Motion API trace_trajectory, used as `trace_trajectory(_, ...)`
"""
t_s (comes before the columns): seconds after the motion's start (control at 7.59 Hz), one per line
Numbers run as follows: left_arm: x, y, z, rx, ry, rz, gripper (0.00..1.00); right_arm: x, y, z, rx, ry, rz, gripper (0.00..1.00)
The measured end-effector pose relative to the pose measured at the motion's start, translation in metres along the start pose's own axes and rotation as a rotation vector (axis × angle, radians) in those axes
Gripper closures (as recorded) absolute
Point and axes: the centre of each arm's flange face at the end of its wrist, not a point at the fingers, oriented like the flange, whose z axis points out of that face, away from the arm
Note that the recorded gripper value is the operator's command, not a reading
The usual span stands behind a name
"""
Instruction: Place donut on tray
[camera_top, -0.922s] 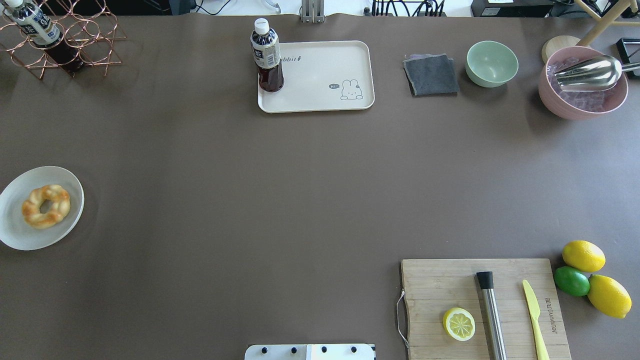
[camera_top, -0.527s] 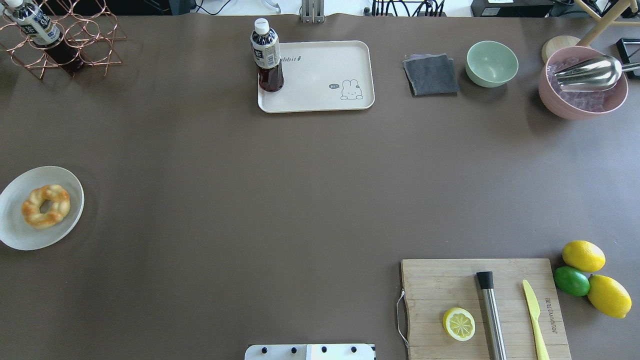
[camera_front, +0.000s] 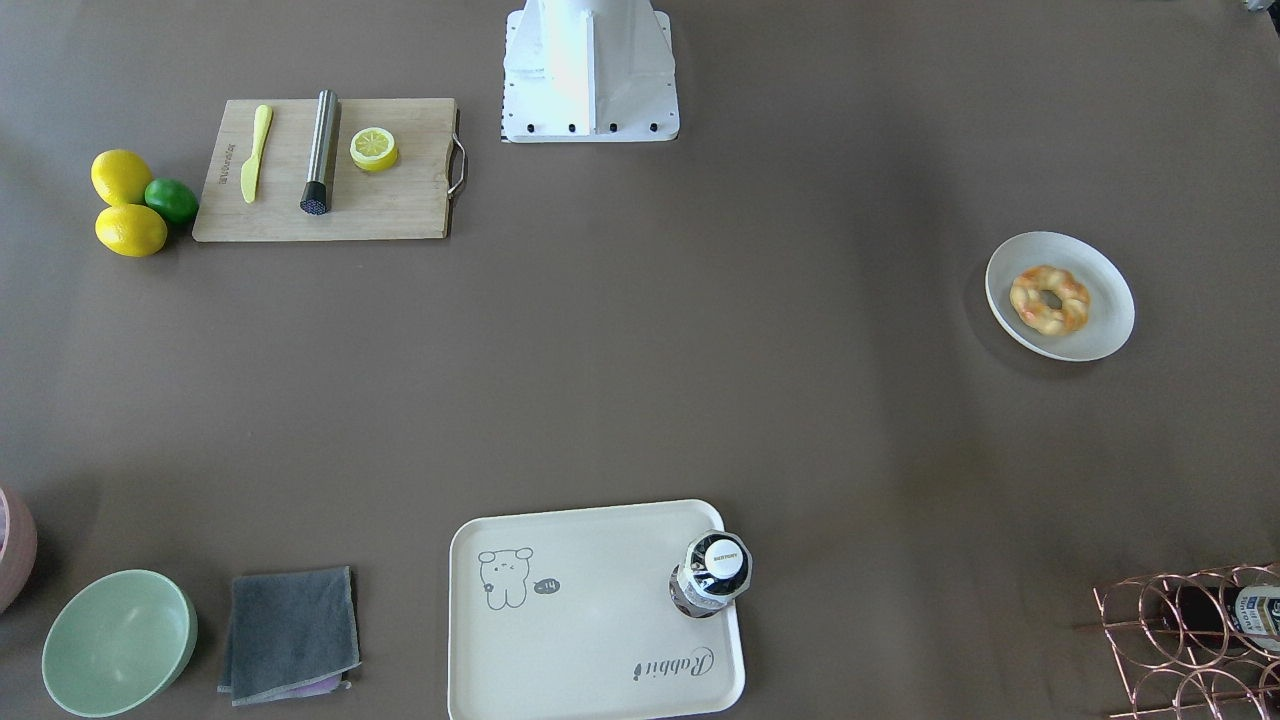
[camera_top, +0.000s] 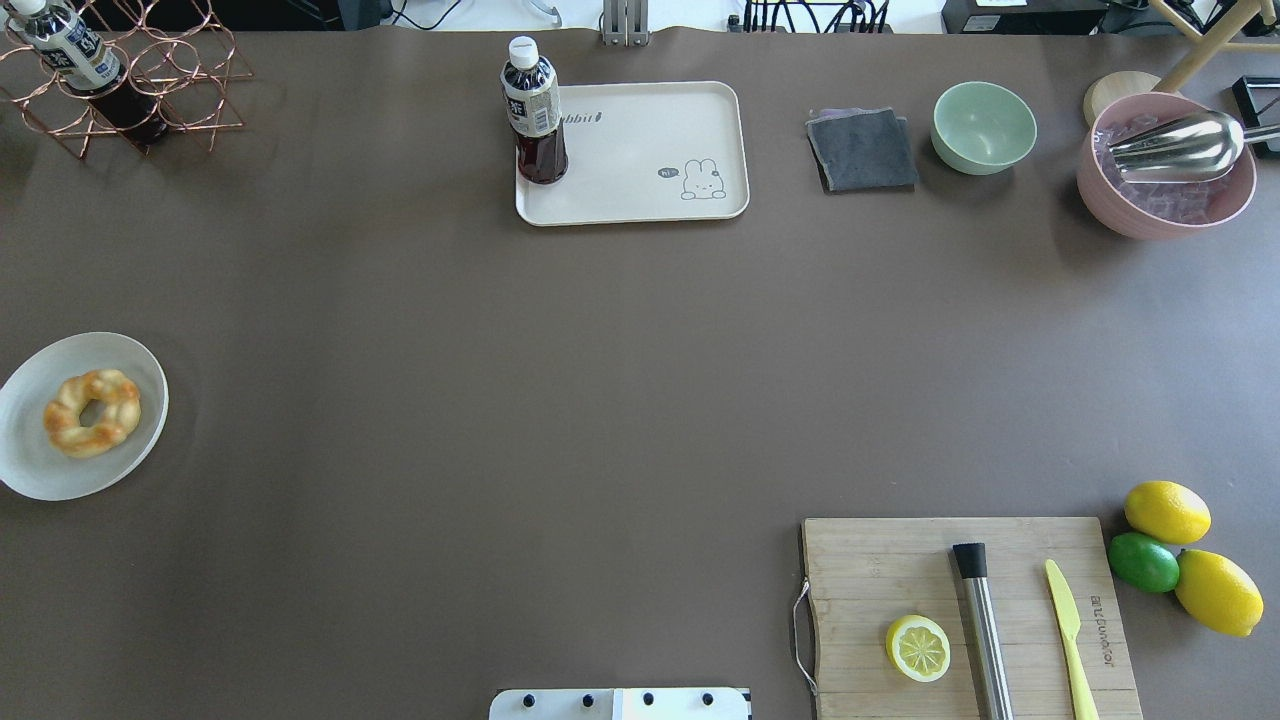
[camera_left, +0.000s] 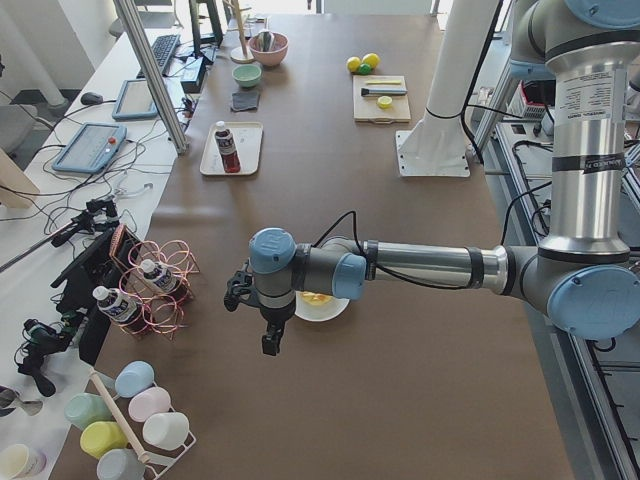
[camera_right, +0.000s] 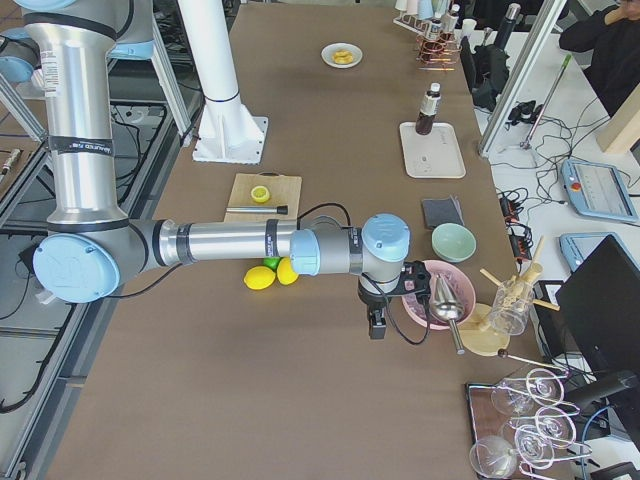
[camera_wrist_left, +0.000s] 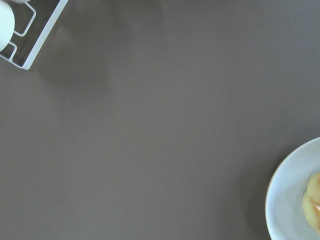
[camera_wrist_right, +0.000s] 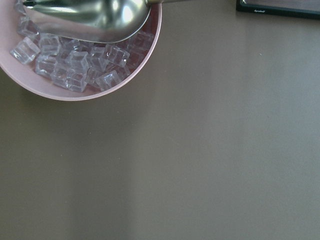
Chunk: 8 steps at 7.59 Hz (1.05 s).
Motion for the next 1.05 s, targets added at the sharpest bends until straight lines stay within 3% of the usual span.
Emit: trace_trajectory(1.05,0.0006,0.0000,-0.0005,0.001,0.000,0.005,0.02,0.0017,0.0009,0.0030,-0.004,0.003,-0.010,0.00)
